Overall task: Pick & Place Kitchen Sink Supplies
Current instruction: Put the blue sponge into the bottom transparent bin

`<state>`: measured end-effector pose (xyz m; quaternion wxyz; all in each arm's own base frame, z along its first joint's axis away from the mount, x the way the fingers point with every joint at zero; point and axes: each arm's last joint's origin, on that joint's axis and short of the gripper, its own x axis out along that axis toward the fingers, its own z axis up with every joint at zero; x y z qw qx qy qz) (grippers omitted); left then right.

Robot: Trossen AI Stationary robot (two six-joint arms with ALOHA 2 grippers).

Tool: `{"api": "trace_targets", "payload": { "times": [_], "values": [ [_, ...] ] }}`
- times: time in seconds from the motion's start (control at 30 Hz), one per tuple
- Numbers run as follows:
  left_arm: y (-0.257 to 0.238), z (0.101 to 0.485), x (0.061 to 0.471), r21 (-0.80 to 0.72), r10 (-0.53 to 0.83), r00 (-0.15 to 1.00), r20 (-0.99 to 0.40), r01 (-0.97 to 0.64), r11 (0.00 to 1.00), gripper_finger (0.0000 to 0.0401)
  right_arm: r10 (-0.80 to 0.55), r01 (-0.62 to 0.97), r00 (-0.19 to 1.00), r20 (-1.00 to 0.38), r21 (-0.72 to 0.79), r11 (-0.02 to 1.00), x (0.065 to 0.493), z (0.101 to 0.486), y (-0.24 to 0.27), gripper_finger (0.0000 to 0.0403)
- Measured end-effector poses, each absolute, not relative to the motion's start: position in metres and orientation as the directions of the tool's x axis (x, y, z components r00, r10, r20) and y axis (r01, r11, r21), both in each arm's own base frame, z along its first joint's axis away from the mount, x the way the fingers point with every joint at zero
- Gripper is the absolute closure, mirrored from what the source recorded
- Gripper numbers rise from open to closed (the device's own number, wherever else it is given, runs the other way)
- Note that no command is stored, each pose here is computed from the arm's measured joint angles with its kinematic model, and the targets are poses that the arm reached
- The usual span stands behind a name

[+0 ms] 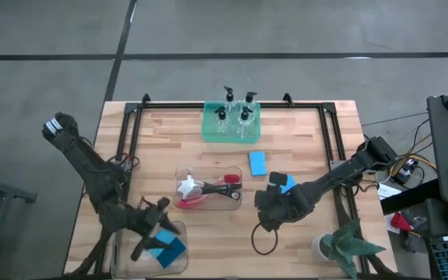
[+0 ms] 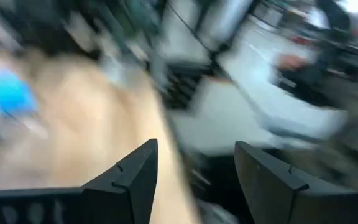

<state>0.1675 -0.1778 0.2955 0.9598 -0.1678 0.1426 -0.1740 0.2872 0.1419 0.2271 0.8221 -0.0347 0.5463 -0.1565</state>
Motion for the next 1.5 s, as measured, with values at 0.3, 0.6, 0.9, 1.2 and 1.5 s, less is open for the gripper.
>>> {"api": "trace_targets", "payload": {
  "times": [0.3,0.6,0.9,1.2,1.5],
  "values": [
    [-0.183,0.296,0.203,0.006,-0.108,0.994,-0.002,0.108,0.994,0.0197,-0.263,0.149,0.167,-0.950,-0.239,0.959,0.264,0.185,0.132,0.0299],
    [-0.170,0.291,0.232,0.076,-0.001,0.998,0.066,-0.005,0.997,0.0197,-0.317,0.132,0.064,-0.946,-0.306,0.943,0.242,0.154,0.119,0.0314],
    [-0.167,0.289,0.235,0.079,0.012,0.998,0.061,-0.017,0.997,0.0197,-0.346,0.115,0.071,-0.936,-0.337,0.934,0.236,0.134,0.105,0.0326],
    [-0.167,0.288,0.235,0.088,0.010,0.998,0.055,-0.014,0.996,0.0197,-0.337,0.190,0.076,-0.939,-0.318,0.929,0.239,0.126,0.090,0.0364],
    [-0.167,0.288,0.235,0.091,0.009,0.999,0.053,-0.014,0.996,0.0197,-0.296,0.254,0.127,-0.947,-0.257,0.932,0.253,0.137,0.094,0.0395]
  ]
}}
